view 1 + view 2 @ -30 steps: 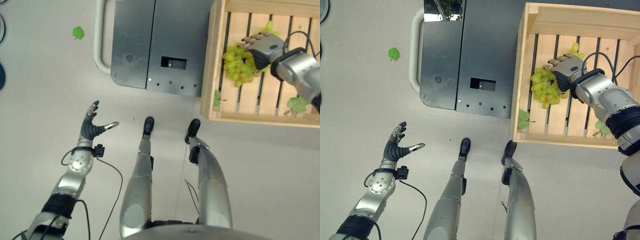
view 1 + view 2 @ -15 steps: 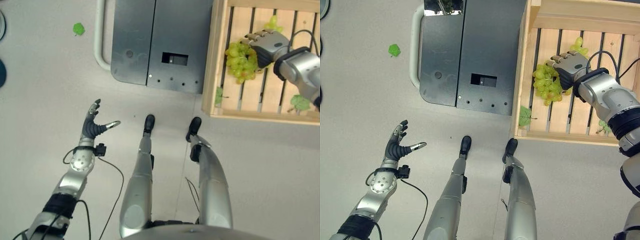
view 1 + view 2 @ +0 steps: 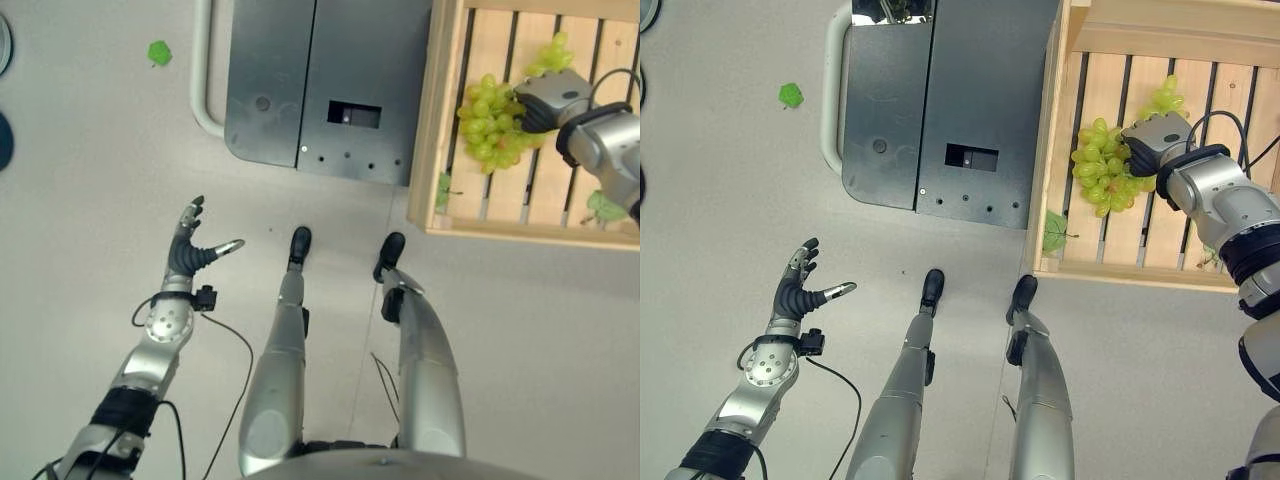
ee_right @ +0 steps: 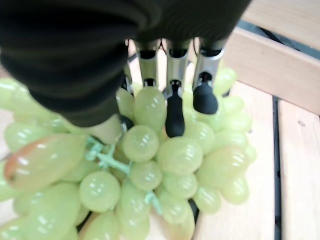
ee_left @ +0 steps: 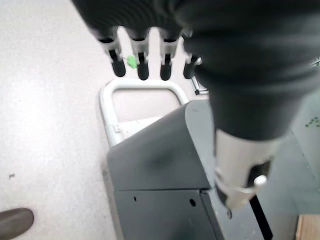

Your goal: Pick up the fruits from the basket on one side to the basket on the other side

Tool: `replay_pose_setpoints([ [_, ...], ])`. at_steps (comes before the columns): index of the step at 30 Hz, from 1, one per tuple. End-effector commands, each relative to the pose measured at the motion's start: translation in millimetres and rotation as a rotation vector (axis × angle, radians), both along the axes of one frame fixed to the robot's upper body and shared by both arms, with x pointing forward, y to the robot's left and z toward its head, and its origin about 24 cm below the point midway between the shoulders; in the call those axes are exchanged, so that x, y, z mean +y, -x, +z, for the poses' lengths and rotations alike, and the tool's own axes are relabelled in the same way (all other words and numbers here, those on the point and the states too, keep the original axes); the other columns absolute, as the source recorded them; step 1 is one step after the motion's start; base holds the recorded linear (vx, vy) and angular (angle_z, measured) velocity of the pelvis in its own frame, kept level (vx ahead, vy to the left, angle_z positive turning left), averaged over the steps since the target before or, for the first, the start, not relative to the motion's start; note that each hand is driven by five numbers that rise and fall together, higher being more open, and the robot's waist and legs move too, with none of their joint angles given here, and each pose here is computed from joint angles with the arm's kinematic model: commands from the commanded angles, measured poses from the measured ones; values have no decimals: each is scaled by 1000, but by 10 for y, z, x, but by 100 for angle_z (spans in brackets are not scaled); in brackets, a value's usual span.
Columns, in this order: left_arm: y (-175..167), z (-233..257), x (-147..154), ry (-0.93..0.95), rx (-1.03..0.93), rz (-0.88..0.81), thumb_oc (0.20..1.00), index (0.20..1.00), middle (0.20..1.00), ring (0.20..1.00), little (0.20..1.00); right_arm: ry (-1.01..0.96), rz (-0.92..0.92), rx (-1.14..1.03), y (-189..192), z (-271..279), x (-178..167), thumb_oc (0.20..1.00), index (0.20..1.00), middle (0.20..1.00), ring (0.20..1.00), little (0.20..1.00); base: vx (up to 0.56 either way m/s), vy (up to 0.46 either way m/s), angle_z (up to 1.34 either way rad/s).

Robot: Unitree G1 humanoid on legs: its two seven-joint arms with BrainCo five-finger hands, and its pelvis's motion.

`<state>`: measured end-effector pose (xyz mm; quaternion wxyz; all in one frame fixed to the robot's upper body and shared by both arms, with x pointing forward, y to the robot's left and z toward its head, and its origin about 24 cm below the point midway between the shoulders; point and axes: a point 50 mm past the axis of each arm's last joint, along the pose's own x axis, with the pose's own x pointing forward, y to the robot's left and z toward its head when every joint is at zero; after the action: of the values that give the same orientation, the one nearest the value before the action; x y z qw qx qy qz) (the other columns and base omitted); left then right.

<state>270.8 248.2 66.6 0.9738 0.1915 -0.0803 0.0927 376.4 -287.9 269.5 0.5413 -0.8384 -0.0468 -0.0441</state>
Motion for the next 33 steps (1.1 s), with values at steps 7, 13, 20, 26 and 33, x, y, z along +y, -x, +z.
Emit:
replay_pose_setpoints([
  [7,94,135,53,4,-87,19,1000,1000,1000,1000,1000,-120,39,-104,-14,111,56,200,200,200,200,200,0,0,0],
  [13,149,111,71,18,-89,39,1000,1000,1000,1000,1000,-384,260,-346,138,524,311,200,200,200,200,200,0,0,0],
  [20,166,85,67,34,-82,29,1000,1000,1000,1000,1000,-973,557,-509,319,593,445,200,200,200,200,200,0,0,0],
  [26,162,54,87,20,-57,14,1000,1000,1000,1000,1000,-1301,717,-533,439,504,449,200,200,200,200,200,10,23,-4],
  [33,185,25,168,13,-31,26,1000,1000,1000,1000,1000,-1524,797,-496,498,352,435,200,200,200,200,200,15,33,-6],
])
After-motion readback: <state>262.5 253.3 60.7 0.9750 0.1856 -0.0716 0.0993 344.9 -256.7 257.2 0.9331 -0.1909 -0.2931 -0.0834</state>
